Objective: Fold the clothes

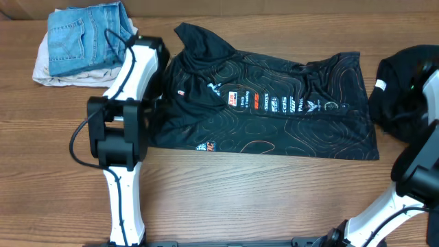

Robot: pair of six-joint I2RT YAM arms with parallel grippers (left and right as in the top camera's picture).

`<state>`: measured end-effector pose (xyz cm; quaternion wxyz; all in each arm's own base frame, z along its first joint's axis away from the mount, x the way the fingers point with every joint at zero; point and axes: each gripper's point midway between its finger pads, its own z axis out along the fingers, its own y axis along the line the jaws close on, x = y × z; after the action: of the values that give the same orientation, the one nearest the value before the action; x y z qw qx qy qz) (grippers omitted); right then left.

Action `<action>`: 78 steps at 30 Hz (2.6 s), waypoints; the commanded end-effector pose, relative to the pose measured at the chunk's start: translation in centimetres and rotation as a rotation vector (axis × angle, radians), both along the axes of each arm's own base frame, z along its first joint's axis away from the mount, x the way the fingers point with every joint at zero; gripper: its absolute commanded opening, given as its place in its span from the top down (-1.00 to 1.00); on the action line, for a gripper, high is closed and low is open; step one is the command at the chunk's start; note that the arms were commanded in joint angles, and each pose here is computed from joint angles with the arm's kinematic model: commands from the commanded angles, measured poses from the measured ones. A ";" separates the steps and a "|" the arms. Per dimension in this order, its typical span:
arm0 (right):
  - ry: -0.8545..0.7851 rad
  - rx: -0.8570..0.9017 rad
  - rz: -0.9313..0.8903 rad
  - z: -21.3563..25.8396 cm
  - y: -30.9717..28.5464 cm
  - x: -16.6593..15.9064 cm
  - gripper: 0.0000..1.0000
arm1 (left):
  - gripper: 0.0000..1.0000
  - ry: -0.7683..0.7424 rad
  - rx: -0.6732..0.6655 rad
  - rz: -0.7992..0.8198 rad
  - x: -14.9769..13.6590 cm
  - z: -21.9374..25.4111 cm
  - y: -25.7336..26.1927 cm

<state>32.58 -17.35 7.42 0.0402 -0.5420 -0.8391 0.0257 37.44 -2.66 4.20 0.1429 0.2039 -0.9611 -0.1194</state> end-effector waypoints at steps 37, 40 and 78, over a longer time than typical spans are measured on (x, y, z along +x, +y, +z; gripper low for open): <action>-0.572 0.029 0.574 5.9 10.0 15.9 -0.89 | -0.44 -0.794 -0.566 0.031 22.7 -3.5 -14.9; -0.572 -0.002 0.570 6.0 9.5 16.1 -0.87 | 0.10 -0.796 -0.567 0.030 22.8 -3.5 -14.9; -0.767 -0.170 0.503 -7.3 2.1 26.5 -0.15 | 0.92 -0.676 -0.493 0.055 20.1 -5.2 -13.8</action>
<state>59.01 -15.22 1.90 -0.3374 -0.2934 -0.8884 -0.1042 58.30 -16.77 0.84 -0.1503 0.2102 -0.9429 0.2100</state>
